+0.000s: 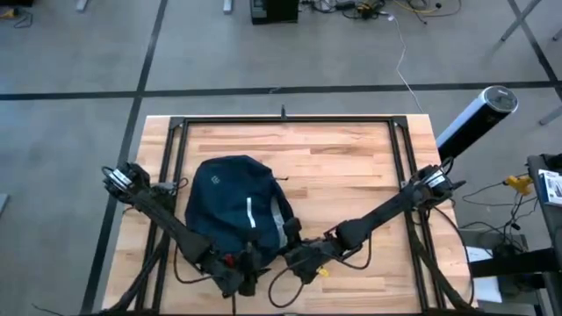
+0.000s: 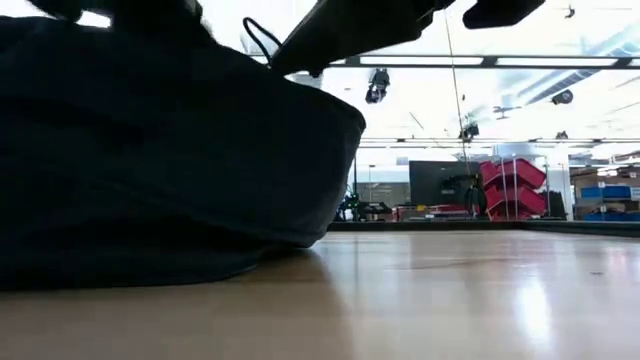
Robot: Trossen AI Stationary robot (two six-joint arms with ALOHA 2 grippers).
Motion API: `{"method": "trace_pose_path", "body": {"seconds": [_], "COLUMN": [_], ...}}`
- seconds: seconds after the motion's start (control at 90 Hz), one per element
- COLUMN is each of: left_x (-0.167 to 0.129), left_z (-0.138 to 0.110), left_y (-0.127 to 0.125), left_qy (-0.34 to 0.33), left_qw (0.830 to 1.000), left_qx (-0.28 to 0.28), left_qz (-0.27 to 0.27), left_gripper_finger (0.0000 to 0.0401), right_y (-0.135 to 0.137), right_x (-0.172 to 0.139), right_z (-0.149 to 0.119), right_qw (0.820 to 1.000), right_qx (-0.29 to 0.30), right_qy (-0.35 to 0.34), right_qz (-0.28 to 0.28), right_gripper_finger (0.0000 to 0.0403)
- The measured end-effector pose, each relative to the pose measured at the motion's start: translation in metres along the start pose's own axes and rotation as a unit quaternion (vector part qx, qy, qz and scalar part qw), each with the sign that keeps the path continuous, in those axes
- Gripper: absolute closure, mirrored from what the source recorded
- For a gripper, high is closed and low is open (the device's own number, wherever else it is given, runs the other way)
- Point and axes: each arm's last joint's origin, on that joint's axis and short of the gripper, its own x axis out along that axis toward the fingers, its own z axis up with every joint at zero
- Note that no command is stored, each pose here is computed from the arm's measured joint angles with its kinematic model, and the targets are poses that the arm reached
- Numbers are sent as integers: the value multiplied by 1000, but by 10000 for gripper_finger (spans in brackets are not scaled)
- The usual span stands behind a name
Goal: Unpack backpack
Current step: Close the blue backpack
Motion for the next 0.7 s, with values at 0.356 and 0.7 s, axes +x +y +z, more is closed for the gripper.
{"method": "trace_pose_path", "body": {"seconds": [0.356, 0.7], "left_x": [-1, -45], "left_z": [-11, -47], "left_y": [-5, -40], "left_qy": [31, -4], "left_qw": [999, 994], "left_qx": [19, 87], "left_qz": [-6, 60], "left_gripper_finger": [227, 399], "right_y": [1, 8], "right_x": [-1, -1], "right_z": [0, 0], "right_qw": [1000, 988], "right_qx": [-25, -134], "right_qy": [0, -27], "right_qz": [3, 73], "right_gripper_finger": [403, 403]}}
